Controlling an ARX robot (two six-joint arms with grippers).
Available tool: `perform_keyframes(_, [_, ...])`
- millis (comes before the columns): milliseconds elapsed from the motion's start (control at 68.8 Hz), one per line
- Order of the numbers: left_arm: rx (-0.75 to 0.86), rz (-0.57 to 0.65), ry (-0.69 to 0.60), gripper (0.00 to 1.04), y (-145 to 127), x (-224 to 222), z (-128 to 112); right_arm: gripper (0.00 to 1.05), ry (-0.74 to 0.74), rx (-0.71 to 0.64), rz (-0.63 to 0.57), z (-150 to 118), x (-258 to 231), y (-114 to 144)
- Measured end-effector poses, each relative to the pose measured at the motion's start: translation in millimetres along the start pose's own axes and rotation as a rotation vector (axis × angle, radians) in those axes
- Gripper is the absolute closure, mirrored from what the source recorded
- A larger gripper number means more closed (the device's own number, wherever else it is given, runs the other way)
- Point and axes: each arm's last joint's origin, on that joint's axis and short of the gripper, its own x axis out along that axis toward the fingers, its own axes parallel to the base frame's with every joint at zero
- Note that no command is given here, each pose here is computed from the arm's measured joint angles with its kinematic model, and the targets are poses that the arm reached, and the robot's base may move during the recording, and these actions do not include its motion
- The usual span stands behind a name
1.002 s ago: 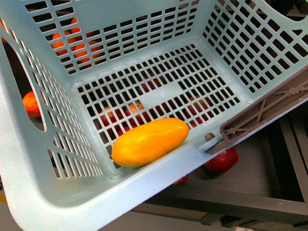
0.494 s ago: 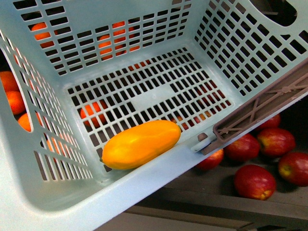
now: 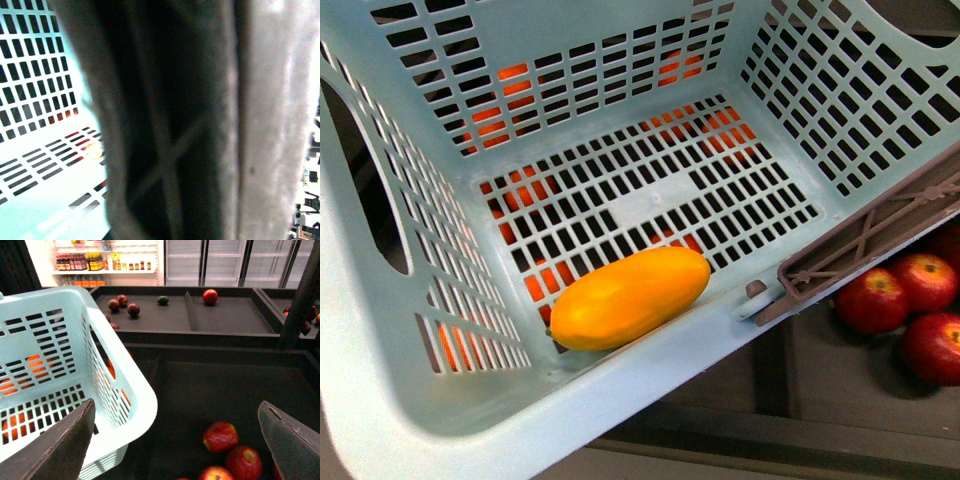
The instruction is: Pick mango and avocado into basket
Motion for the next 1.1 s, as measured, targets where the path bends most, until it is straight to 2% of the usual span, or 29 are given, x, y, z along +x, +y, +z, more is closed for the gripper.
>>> perform_keyframes(1104, [0.003,0.001,-0.001,0.92,0.0,0.0,0.0,0.09,0.001,0.000,0.000,-0.3,-0.1,0.1])
